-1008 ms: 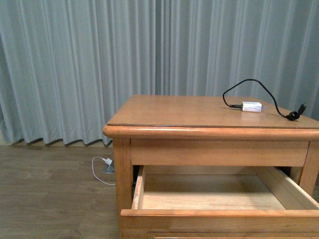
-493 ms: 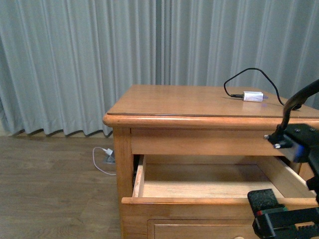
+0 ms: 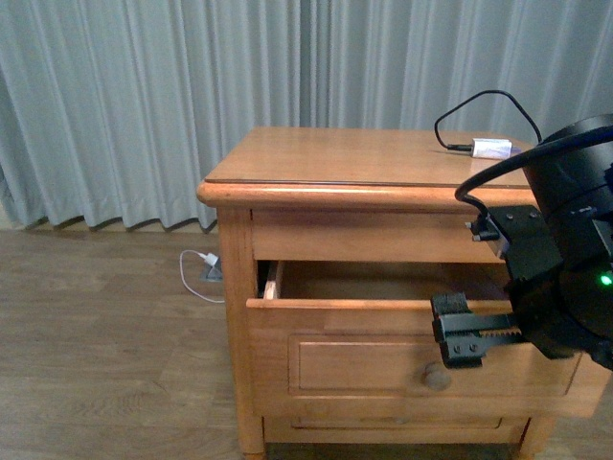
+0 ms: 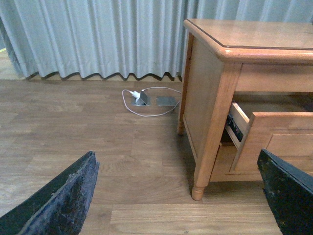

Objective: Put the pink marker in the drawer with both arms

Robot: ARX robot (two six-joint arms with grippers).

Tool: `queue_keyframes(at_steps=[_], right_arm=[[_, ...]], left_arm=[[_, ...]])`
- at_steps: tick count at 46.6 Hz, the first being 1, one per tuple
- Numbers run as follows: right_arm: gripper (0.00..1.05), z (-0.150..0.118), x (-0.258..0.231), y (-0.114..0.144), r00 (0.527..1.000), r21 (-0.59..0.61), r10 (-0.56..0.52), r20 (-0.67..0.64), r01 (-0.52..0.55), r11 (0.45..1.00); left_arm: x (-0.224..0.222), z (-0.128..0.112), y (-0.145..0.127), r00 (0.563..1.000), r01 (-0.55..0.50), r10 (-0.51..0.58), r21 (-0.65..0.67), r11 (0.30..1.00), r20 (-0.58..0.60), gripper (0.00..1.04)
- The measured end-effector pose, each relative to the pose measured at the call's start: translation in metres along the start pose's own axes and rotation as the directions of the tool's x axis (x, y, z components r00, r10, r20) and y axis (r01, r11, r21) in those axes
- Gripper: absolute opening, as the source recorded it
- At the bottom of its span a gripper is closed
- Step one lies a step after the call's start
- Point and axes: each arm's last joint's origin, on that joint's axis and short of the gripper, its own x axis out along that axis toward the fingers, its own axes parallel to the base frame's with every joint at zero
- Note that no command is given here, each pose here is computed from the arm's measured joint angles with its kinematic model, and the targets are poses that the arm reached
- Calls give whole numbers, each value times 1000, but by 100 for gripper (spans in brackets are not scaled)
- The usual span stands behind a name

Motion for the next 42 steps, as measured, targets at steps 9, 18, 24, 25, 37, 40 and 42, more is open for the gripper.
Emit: queue_keyframes(at_steps=[9, 18, 24, 25, 37, 40, 42], right_arm=[[96, 16, 21, 1, 996, 35, -1, 92, -2, 999], [96, 26, 48, 1, 984, 85, -6, 176, -9, 996], [96, 23, 61, 2, 975, 95, -18, 221, -3, 995], [96, 23, 62, 2, 972, 97, -17, 233, -5, 995], [96, 23, 67, 1, 945, 95, -17, 326, -15, 995], [96, 22, 68, 0, 946, 95, -15, 322, -16, 995], [96, 20, 67, 0, 948, 97, -12, 319, -20, 995]], left_arm=[[0, 0, 0, 1000, 0, 0, 0, 1000, 0, 99], [0, 0, 0, 1000, 0, 0, 0, 1000, 0, 99], [0, 0, 0, 1000, 0, 0, 0, 1000, 0, 99], [0, 0, 0, 1000, 0, 0, 0, 1000, 0, 99], [0, 0, 0, 1000, 0, 0, 0, 1000, 0, 99], [0, 0, 0, 1000, 0, 0, 0, 1000, 0, 99], [0, 0, 0, 1000, 0, 0, 0, 1000, 0, 99]])
